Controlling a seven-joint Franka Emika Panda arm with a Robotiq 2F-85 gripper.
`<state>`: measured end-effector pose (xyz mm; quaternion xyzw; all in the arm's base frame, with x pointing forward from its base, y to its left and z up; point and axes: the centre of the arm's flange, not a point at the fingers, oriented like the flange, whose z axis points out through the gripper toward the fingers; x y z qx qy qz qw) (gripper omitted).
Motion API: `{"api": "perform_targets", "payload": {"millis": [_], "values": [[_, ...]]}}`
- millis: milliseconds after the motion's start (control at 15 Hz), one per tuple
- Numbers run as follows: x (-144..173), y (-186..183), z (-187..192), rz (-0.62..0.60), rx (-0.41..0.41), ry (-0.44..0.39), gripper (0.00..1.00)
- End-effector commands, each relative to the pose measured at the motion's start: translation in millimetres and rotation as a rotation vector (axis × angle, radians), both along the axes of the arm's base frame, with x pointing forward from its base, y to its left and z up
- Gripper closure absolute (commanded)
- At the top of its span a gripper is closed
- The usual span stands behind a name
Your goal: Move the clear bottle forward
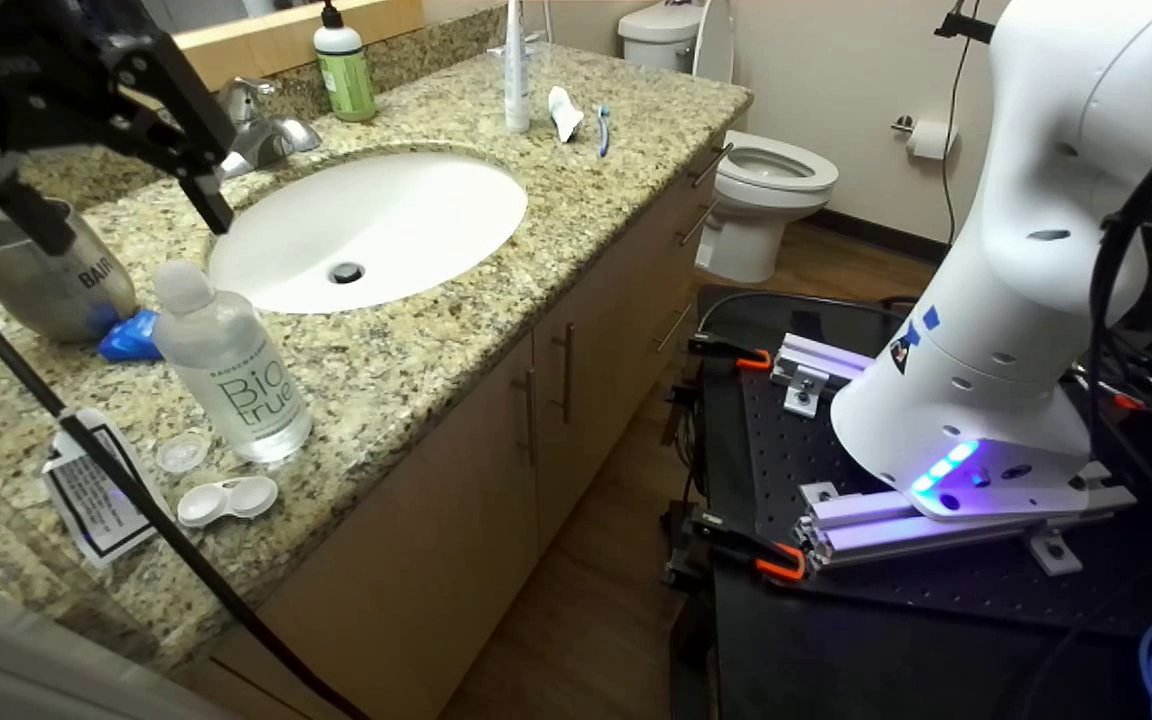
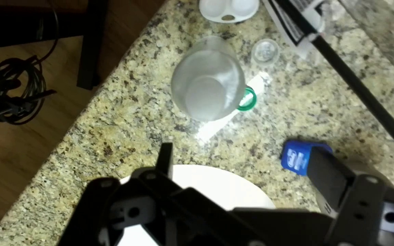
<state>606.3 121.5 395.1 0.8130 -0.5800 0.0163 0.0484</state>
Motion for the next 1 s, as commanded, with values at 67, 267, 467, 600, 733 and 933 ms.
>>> {"api": "perform_targets", "payload": {"millis": [67, 267, 467, 600, 733, 933], "values": [[42.1, -40.7, 96.9, -0.21, 0.018, -0.163, 0.0], [63.4, -91.3, 165.5, -0.357, 0.051, -0.286, 0.0], [66.9, -146.7, 216.8, -0.503, 0.099, -0.399, 0.0], [66.8, -181.8, 244.2, -0.591, 0.174, -0.445, 0.0], [51.6, -177.0, 237.5, -0.561, 0.159, -0.451, 0.0], [49.6, -195.8, 252.4, -0.609, 0.196, -0.478, 0.0]]}}
